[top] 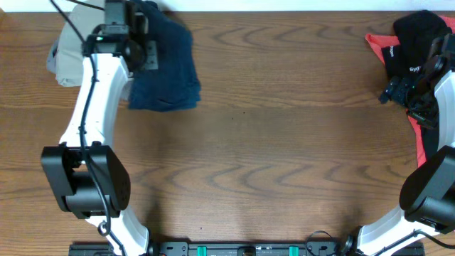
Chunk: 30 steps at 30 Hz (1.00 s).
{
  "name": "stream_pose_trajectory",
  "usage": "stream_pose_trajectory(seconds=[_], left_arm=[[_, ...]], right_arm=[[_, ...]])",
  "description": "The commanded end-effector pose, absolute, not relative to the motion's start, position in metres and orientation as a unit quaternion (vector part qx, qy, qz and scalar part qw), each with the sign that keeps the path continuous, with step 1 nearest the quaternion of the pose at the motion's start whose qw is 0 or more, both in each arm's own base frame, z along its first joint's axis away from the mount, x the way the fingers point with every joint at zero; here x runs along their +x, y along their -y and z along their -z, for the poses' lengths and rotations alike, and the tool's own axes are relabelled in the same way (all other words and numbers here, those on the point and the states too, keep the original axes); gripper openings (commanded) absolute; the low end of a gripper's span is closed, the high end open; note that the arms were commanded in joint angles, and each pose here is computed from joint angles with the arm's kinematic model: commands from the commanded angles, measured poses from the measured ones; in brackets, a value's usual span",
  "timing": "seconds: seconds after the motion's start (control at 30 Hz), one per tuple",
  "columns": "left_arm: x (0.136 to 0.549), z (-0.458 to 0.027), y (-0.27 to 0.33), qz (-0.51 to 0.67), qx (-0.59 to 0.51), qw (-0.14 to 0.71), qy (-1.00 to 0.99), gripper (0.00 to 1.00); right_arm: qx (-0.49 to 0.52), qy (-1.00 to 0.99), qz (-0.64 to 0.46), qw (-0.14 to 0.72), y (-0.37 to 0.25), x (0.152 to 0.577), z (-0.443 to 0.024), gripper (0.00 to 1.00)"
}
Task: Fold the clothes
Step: 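Lift and carry the folded jeans up-left toward the khaki pants, then lower the jeans onto the khaki pants stack and adjust placement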
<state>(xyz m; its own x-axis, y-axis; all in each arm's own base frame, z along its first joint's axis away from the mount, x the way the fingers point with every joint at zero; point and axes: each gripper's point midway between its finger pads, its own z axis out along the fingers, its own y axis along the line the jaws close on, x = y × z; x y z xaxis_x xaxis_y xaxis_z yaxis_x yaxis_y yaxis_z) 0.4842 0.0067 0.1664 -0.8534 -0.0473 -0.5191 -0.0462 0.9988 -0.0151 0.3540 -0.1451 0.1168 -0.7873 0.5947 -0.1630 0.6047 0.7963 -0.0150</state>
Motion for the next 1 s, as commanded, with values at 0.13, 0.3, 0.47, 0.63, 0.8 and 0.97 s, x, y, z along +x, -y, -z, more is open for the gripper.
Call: stream_pose_trajectory(seconds=[0.13, 0.3, 0.47, 0.63, 0.8, 0.97], left_arm=[[0.505, -0.193, -0.033, -0.038, 0.023, 0.319, -0.947, 0.06], [0.512, -0.212, -0.041, -0.064, 0.015, 0.339, -0.938, 0.06], [0.515, -0.238, -0.045, -0.084, -0.001, 0.356, -0.931, 0.06], [0.518, -0.252, -0.049, -0.096, -0.021, 0.369, -0.924, 0.06], [0.516, -0.253, -0.045, -0.109, -0.021, 0.367, -0.924, 0.06], [0.518, -0.262, -0.028, -0.093, -0.030, 0.380, -0.920, 0.06]], right_arm=[[0.329, -0.941, 0.036, 0.075, 0.150, 0.352, -0.117, 0.99], [0.329, -0.941, 0.036, 0.075, 0.150, 0.352, -0.117, 0.99], [0.329, -0.941, 0.036, 0.075, 0.150, 0.352, -0.117, 0.99], [0.329, -0.941, 0.036, 0.075, 0.150, 0.352, -0.117, 0.99], [0.329, -0.941, 0.036, 0.075, 0.150, 0.352, -0.117, 0.99], [0.329, -0.941, 0.036, 0.075, 0.150, 0.352, -0.117, 0.99]])
